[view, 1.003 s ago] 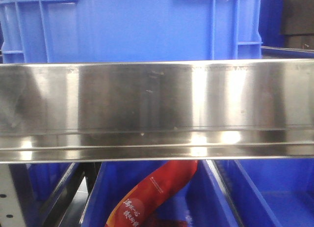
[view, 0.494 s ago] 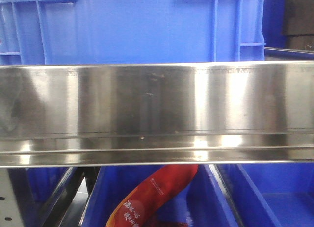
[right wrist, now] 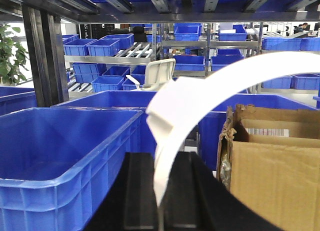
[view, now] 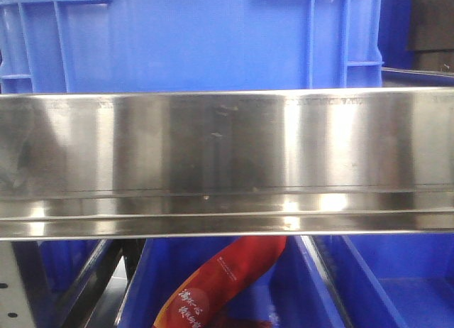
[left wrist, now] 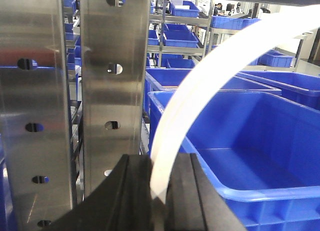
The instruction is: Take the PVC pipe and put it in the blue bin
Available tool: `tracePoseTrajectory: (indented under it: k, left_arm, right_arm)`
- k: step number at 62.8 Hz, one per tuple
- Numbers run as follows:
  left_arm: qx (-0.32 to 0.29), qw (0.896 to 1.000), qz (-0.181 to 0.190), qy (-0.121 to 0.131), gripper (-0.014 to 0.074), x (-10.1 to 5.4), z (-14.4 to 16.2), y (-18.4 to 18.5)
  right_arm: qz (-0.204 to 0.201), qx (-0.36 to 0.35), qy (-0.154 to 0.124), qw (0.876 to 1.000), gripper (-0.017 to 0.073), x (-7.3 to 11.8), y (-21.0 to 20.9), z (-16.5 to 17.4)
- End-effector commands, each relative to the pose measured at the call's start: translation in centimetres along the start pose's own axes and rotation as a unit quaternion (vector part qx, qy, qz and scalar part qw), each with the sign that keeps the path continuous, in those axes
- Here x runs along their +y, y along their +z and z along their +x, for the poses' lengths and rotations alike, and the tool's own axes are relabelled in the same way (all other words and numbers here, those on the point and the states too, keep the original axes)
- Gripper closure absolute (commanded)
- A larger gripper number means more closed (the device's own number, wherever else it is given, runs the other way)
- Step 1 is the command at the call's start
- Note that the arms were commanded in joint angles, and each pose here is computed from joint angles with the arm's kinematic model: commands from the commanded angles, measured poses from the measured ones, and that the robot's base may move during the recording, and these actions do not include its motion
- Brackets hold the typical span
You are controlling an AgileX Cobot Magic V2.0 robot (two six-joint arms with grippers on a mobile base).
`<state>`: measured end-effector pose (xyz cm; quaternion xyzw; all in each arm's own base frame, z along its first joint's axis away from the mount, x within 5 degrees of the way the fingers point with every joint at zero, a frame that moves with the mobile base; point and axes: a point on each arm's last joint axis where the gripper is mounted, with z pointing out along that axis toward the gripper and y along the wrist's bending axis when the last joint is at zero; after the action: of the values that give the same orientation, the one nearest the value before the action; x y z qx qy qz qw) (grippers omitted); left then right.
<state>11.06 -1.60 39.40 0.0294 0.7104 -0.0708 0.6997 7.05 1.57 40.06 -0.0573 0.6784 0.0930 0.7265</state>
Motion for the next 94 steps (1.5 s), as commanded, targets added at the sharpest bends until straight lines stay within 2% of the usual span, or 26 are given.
tracePoseTrajectory:
  k: [1, 5, 9, 13, 16, 20, 26, 35, 45, 50, 59, 73, 81, 86, 89, 94]
  left_arm:
    - [-0.019, 1.0, 0.006, -0.014, 0.0705, -0.1, -0.4, -0.1]
    - [-0.019, 0.998, 0.017, -0.051, 0.0705, -0.3, -0.5, 0.3]
    - [0.001, 0.997, 0.033, -0.064, 0.0705, -0.7, -0.5, 1.0]
    - [0.021, 0.997, 0.05, -0.057, 0.0705, -1.3, -0.7, 1.7]
    - [0.031, 0.996, 0.069, -0.041, 0.0705, -1.9, -0.8, 2.6]
    - [0.032, 0.995, 0.095, -0.019, 0.0705, -2.8, -1.5, 3.3]
    - [0.026, 0.991, 0.132, -0.006, 0.0705, -4.3, -2.6, 4.7]
    - [0.028, 0.986, 0.165, 0.001, 0.0705, -6.6, -4.0, 7.5]
    - [0.036, 0.986, 0.165, 0.002, 0.0705, -8.2, -5.2, 11.9]
    - [0.028, 0.986, 0.167, -0.005, 0.0705, -8.8, -6.3, 13.4]
    - [0.025, 0.985, 0.168, -0.009, 0.0705, -9.8, -7.2, 16.4]
    - [0.062, 0.984, 0.165, -0.003, 0.0705, -10.9, -4.7, 20.2]
    - [0.076, 0.984, 0.164, -0.002, 0.0705, -11.2, -3.7, 21.1]
    - [0.079, 0.983, 0.164, -0.005, 0.0704, -11.2, -3.6, 21.2]
    - [0.079, 0.983, 0.164, -0.005, 0.0694, -11.2, -3.6, 21.2]
    - [0.079, 0.983, 0.164, -0.008, 0.0614, -11.2, -3.6, 21.2]
  right_arm:
    - [-0.002, 0.0, 0.0, 1.0, 0.0727, 0.0, 0.0, 0.1]
    - [-0.003, 0.01, 0.003, 1.0, 0.0727, 0.0, 0.3, 0.1]
    - [-0.009, 0.022, 0.025, 0.999, 0.0727, 0.2, 1.2, 0.1]
    - [-0.018, 0.035, 0.047, 0.998, 0.0727, 0.3, 2.4, -0.2]
    - [-0.025, 0.044, 0.055, 0.997, 0.0727, 0.5, 3.4, -0.5]
    - [-0.037, 0.058, 0.056, 0.996, 0.0727, 0.8, 4.9, -1.0]
    - [-0.065, 0.073, 0.057, 0.994, 0.0727, 1.7, 6.9, -1.7]
    - [-0.116, 0.102, 0.055, 0.986, 0.0727, 3.9, 10.4, -2.1]
    - [-0.166, 0.138, 0.05, 0.975, 0.0727, 7.3, 14.9, -1.6]
    - [-0.191, 0.158, 0.045, 0.968, 0.0727, 9.2, 16.6, -1.7]
    - [-0.221, 0.17, 0.041, 0.959, 0.0727, 12.0, 19.2, -2.2]
    - [-0.228, 0.196, 0.046, 0.952, 0.0727, 14.3, 23.1, -0.6]
    - [-0.23, 0.213, 0.066, 0.947, 0.0725, 14.7, 23.7, 0.3]
    - [-0.231, 0.215, 0.073, 0.946, 0.068, 14.8, 23.7, 0.4]
    - [-0.231, 0.215, 0.073, 0.946, 0.062, 14.8, 23.7, 0.4]
    - [-0.231, 0.215, 0.073, 0.946, 0.0487, 14.8, 23.7, 0.4]
